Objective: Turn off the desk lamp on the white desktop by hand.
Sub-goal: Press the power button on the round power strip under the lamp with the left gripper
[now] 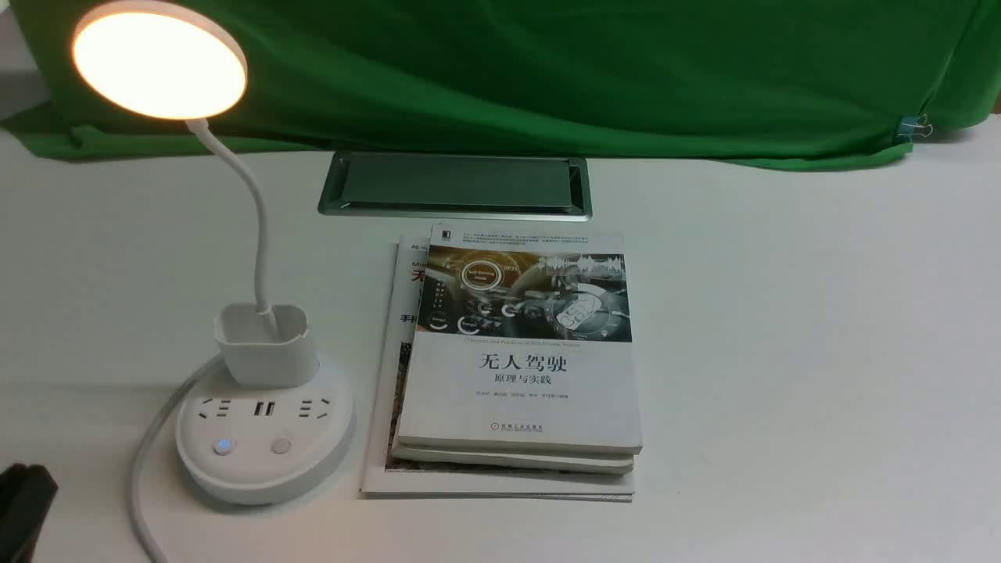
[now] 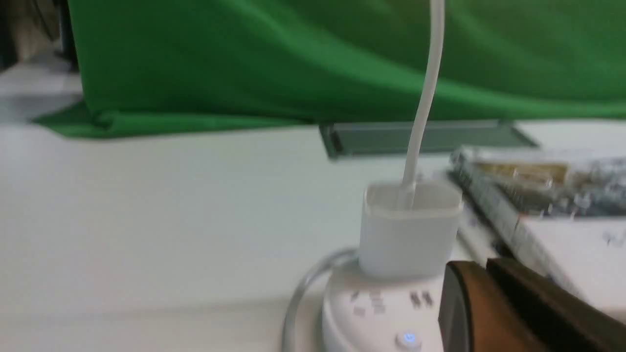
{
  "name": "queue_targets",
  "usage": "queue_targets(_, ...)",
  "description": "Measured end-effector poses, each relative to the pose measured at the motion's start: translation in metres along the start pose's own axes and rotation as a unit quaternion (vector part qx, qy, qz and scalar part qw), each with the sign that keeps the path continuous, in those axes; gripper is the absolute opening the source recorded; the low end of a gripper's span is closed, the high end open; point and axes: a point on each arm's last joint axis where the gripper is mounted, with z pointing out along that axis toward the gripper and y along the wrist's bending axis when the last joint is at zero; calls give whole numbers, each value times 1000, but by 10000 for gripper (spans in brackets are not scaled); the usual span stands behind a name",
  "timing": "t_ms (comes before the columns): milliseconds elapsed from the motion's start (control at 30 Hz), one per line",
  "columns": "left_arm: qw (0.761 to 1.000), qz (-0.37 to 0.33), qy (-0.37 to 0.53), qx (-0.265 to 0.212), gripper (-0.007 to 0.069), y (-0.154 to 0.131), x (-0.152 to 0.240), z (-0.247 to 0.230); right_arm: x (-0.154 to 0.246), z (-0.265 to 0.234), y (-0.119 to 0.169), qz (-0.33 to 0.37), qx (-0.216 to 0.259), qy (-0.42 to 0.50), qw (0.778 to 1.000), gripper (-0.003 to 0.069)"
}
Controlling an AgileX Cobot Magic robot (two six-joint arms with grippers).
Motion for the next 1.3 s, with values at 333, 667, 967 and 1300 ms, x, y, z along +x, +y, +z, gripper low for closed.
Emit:
queue_targets(333, 999, 21, 39, 0, 19, 0, 7, 0, 0, 0, 0, 0, 0, 0, 1000, 35)
queue_targets(667, 999, 24, 29, 0, 19, 0, 5, 0, 0, 0, 0, 0, 0, 0, 1000, 35)
queue_targets(967, 991, 31, -128, -2, 19, 0, -23, -3, 0, 0, 0, 0, 0, 0, 1000, 35)
queue_targets(1300, 974, -15, -225, 9, 19, -1, -51, -12, 0, 0, 0, 0, 0, 0, 1000, 35)
